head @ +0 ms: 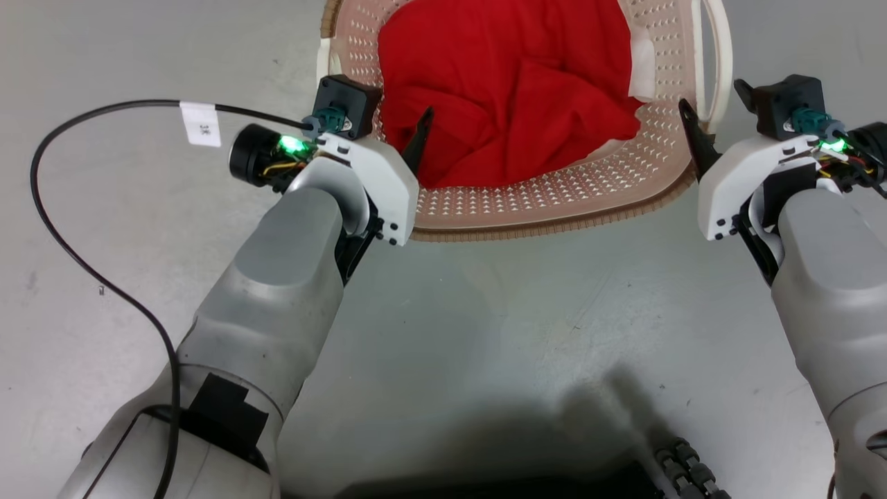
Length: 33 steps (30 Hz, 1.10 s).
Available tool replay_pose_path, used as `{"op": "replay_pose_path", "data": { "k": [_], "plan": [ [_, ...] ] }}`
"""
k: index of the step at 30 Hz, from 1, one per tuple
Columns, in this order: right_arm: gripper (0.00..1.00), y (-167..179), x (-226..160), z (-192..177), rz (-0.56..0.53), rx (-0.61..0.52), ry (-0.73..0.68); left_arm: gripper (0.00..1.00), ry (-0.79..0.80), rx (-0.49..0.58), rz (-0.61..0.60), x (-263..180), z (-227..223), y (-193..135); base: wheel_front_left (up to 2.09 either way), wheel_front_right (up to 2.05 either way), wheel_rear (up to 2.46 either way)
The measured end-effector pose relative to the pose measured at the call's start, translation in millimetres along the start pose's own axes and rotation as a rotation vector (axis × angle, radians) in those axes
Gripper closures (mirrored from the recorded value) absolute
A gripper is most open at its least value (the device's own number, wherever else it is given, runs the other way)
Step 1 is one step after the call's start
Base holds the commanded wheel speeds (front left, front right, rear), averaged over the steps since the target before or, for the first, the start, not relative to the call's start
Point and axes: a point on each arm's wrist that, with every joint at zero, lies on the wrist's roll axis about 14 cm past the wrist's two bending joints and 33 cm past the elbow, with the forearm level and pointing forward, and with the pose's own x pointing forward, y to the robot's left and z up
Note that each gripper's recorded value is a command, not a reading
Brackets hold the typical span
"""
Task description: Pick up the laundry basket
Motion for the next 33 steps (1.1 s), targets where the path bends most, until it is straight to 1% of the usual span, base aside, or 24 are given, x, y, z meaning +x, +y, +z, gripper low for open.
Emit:
{"op": "replay_pose_path", "data": {
  "k": [5, 12, 19, 20, 21, 22, 23, 24, 28, 33],
  "plan": [
    [0.00, 7, 7, -5, 0.018, -0.002, 0.012, 0.00, -0.001, 0.004, -0.009, 7, -2, -1, 0.00, 0.00, 0.00],
    [0.00, 12, 7, -4, 0.028, 0.004, 0.011, 0.00, -0.009, 0.007, -0.003, 6, 1, 3, 0.00, 0.00, 0.00],
    [0.00, 15, 8, -11, 0.040, -0.001, 0.037, 0.00, -0.018, 0.006, -0.005, 7, 3, 3, 0.00, 0.00, 0.00],
    [0.22, 16, 8, -13, 0.042, -0.001, 0.044, 0.00, -0.020, 0.008, -0.006, 7, 3, 3, 0.00, 0.00, 0.00],
    [0.58, 17, 8, -14, 0.043, 0.002, 0.048, 0.00, -0.021, 0.008, -0.007, 8, 4, 3, 0.00, 0.00, 0.00],
    [1.00, 18, 9, -14, 0.047, -0.001, 0.050, 0.00, -0.021, 0.010, -0.010, 8, 4, 2, 0.00, 0.00, 0.00],
    [1.00, 20, 10, -14, 0.054, -0.006, 0.052, 0.67, -0.024, 0.011, -0.013, 8, 4, 1, 0.00, 0.00, 0.00],
    [1.00, 23, 10, -13, 0.059, -0.003, 0.051, 1.00, -0.026, 0.008, -0.014, 8, 5, 1, 0.00, 0.00, 0.00],
    [1.00, 20, 9, -13, 0.054, -0.001, 0.053, 1.00, -0.011, 0.020, -0.004, 5, 1, 6, 0.00, 0.00, 0.00],
    [1.00, 21, 6, -9, 0.057, 0.004, 0.048, 1.00, -0.021, 0.025, -0.009, 3, 8, 3, 0.00, 0.00, 0.00]
  ]
}}
